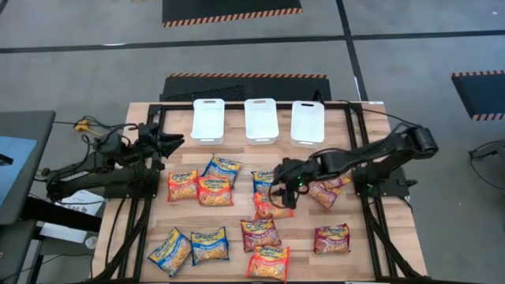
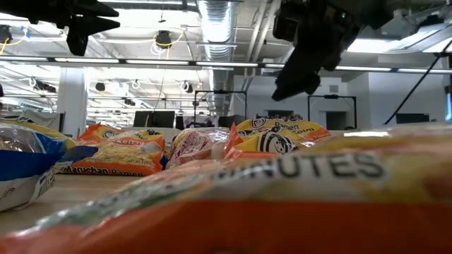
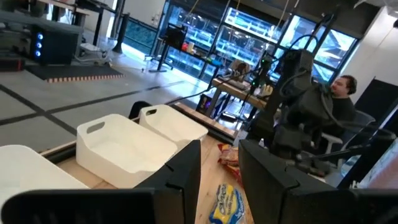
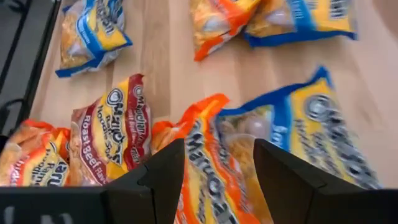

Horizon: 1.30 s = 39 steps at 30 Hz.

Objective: Sort Maruchan noodles
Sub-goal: Put the top right orange noodle pack into the top right white bin

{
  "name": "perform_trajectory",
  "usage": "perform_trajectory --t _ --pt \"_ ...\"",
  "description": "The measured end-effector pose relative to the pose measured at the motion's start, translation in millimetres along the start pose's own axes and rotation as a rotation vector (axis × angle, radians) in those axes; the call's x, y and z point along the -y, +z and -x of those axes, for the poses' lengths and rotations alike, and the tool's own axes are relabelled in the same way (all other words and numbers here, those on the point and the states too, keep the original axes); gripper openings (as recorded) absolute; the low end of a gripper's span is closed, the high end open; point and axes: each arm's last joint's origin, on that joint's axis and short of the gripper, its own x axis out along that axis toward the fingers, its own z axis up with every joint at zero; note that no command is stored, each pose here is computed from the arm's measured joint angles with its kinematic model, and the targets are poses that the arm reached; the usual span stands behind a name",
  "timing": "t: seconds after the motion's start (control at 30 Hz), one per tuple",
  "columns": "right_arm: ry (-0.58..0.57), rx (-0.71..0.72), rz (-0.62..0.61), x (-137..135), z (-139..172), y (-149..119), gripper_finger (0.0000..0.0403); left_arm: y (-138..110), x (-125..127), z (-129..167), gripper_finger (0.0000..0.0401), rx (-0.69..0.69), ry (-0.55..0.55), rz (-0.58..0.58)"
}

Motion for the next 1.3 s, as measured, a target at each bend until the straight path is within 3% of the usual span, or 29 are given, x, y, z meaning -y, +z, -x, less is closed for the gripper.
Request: perform_trajectory --t 0.63,0.8,1.07,1.3 --pt "-0.015 -0.129 0.031 -3 -47 -26 0.0211 -4 -2 0 0.0096 -0.039 0.016 0.015" --pt "-0.028 -0.166 0.029 -2 -46 -30 0.0160 -4 -2 0 0.0096 -0.039 0.017 0.015" --pt "-0.035 -0.181 0.003 -1 -46 -31 0.0021 -4 -2 0 0.0096 -0.036 0.024 0.012" --pt "-0.036 -0.204 -0.002 -3 -36 -24 0.0007 -4 -2 0 0.0096 -0.036 0.024 0.012"
